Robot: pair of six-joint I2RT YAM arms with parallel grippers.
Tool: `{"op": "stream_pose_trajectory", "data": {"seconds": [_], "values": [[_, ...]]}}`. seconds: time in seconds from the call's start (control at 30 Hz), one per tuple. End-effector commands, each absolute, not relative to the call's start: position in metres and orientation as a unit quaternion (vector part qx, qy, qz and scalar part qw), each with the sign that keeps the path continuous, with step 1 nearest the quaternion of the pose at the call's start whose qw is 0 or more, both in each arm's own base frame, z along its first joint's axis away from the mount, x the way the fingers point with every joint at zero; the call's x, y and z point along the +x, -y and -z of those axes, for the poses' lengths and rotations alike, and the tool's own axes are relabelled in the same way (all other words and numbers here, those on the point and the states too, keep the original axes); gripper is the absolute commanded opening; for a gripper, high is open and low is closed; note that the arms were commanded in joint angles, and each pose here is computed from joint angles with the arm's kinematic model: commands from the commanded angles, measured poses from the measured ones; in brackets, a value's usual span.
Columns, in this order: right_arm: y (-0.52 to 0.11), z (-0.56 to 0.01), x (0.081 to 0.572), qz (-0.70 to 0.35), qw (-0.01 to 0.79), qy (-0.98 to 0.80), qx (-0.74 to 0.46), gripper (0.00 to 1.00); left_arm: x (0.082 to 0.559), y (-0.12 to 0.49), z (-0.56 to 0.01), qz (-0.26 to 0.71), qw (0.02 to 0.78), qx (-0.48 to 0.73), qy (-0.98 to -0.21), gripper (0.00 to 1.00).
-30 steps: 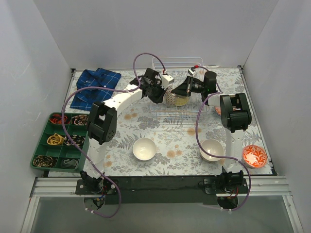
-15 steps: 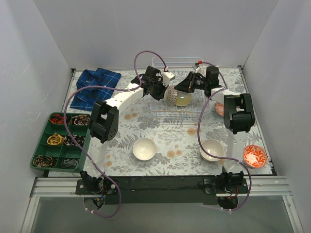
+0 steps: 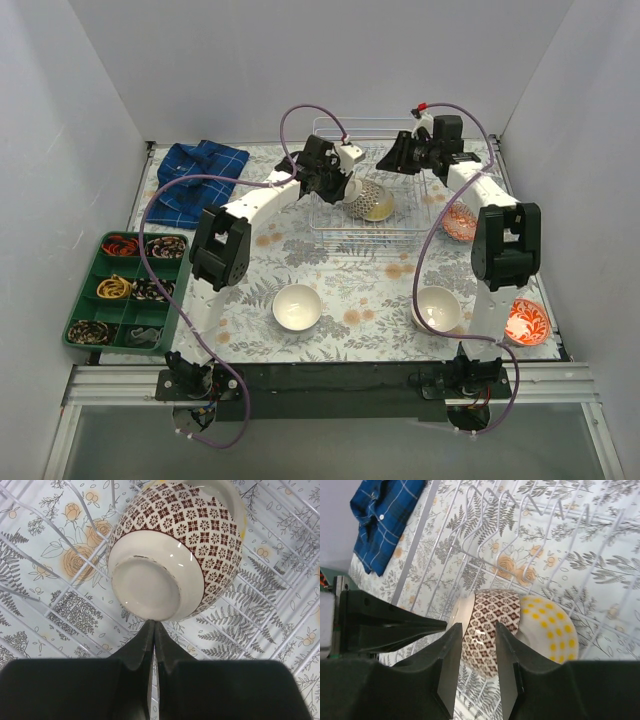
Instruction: Load the bowls into the dish rack
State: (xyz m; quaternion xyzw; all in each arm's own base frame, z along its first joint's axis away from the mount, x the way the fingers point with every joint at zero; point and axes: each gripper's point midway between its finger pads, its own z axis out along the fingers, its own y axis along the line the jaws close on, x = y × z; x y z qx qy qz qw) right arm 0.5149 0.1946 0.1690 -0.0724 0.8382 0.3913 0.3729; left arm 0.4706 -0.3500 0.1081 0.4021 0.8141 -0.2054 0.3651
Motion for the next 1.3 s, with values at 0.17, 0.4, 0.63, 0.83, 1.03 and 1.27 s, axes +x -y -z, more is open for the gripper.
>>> {"op": "stream_pose_trajectory", "data": {"seconds": [0.17, 0.4, 0.63, 0.83, 1.03, 1.27], "values": [[-0.151, -0.196, 0.49, -0.306, 0.429, -0.843, -0.106, 0.41, 0.475, 0.38, -0.142, 0.239, 0.408, 0.398, -0.786, 0.0], [-0.136, -0.195, 0.467, -0.289, 0.431, -0.849, -0.102, 0.41, 0.476, 0.395, -0.152, 0.252, 0.422, 0.397, -0.775, 0.0], [-0.123, -0.194, 0.446, -0.275, 0.434, -0.852, -0.102, 0.41, 0.472, 0.414, -0.162, 0.263, 0.432, 0.407, -0.761, 0.0], [-0.117, -0.199, 0.438, -0.268, 0.442, -0.85, -0.105, 0.42, 0.47, 0.419, -0.165, 0.264, 0.437, 0.4, -0.761, 0.0], [-0.106, -0.215, 0.428, -0.238, 0.46, -0.843, -0.141, 0.42, 0.466, 0.421, -0.212, 0.272, 0.47, 0.396, -0.74, 0.0], [-0.028, -0.194, 0.392, -0.112, 0.435, -0.882, -0.142, 0.56, 0.46, 0.384, -0.3, 0.217, 0.551, 0.368, -0.717, 0.59]]}}
